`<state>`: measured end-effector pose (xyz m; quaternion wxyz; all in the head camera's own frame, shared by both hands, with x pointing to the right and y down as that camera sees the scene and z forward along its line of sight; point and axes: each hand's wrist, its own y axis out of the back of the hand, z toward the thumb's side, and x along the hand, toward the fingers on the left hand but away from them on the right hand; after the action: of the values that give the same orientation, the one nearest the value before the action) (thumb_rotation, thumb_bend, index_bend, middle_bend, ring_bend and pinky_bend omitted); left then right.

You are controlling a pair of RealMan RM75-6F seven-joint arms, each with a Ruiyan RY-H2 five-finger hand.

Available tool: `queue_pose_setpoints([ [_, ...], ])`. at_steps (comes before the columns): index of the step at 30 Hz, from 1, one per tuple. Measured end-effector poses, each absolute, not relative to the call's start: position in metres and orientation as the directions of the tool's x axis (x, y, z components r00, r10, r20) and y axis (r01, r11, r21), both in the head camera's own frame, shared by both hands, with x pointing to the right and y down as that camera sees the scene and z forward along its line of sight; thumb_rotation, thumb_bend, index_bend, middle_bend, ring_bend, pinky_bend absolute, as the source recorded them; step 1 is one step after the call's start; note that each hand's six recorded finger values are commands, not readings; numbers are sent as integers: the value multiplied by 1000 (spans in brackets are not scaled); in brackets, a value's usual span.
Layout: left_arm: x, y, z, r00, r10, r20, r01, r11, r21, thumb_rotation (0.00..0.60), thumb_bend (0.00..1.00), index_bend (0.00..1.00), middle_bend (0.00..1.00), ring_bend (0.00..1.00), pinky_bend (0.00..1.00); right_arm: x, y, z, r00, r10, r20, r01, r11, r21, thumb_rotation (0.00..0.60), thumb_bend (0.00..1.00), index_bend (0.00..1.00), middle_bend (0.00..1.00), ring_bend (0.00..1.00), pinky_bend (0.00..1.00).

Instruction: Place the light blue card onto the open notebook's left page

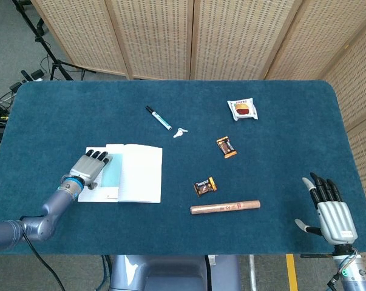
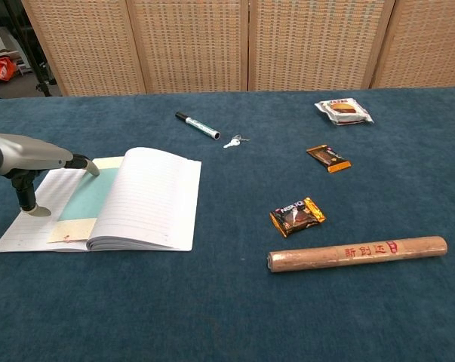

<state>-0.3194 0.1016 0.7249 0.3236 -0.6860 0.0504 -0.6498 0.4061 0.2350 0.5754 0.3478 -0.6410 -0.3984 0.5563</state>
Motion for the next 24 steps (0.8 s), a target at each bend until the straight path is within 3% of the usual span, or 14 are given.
queue_pose_setpoints([
  [24, -317, 117, 723, 170, -466, 868, 369, -787, -495, 600, 312, 0, 0, 0, 0, 406, 236, 571, 66, 903, -423, 130, -429, -894, 600, 156, 0, 0, 0, 0],
])
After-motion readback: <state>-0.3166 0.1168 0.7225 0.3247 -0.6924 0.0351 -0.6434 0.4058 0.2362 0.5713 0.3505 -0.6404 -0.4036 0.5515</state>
